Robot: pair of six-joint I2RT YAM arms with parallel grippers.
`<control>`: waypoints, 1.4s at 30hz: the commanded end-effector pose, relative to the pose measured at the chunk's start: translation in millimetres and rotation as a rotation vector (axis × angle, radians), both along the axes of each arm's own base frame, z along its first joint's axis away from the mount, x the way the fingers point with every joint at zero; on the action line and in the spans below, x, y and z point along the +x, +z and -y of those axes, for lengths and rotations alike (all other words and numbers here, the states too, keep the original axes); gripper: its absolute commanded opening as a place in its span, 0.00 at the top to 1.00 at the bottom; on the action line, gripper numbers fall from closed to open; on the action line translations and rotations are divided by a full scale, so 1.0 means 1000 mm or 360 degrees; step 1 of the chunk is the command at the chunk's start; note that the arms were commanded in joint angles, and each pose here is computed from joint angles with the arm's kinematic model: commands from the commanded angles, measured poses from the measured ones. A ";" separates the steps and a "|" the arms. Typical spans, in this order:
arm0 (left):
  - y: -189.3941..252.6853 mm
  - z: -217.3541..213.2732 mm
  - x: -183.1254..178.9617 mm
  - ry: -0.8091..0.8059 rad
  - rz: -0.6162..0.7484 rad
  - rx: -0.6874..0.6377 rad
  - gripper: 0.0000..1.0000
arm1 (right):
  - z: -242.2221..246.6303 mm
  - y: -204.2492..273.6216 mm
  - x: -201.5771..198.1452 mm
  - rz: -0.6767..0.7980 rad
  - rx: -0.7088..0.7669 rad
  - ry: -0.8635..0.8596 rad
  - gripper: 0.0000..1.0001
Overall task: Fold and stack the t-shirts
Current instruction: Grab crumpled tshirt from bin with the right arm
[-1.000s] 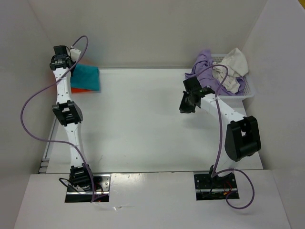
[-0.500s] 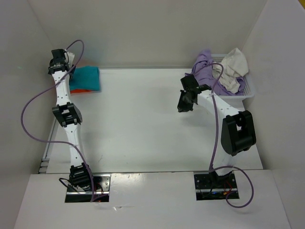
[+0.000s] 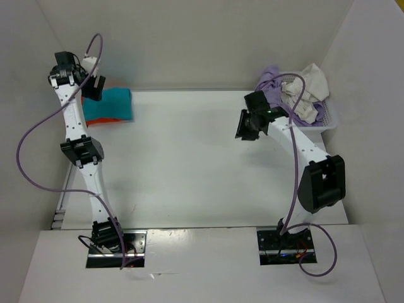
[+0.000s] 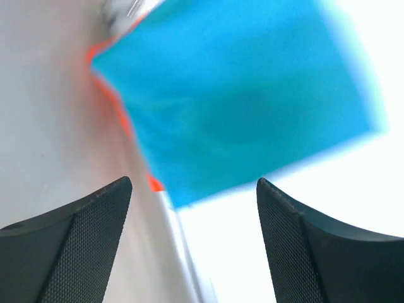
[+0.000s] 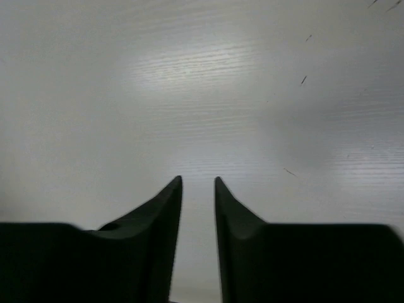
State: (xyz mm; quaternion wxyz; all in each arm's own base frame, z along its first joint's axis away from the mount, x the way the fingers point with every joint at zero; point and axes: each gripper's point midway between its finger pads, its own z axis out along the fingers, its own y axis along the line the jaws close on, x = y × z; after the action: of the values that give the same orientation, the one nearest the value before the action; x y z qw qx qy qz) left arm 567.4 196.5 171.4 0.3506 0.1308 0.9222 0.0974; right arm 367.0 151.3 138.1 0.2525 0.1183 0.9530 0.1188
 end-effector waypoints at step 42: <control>-0.059 0.447 -0.184 -0.1483 -0.0329 -0.0194 0.03 | 0.196 0.048 0.239 0.0396 -0.0164 -0.0496 1.00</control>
State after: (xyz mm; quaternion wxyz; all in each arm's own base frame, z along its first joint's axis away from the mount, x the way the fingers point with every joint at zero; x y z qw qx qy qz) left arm 374.2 -246.4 92.2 0.2411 0.5146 0.8098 -0.1458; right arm 608.2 -39.4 138.1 0.3489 0.2367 0.9057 0.0438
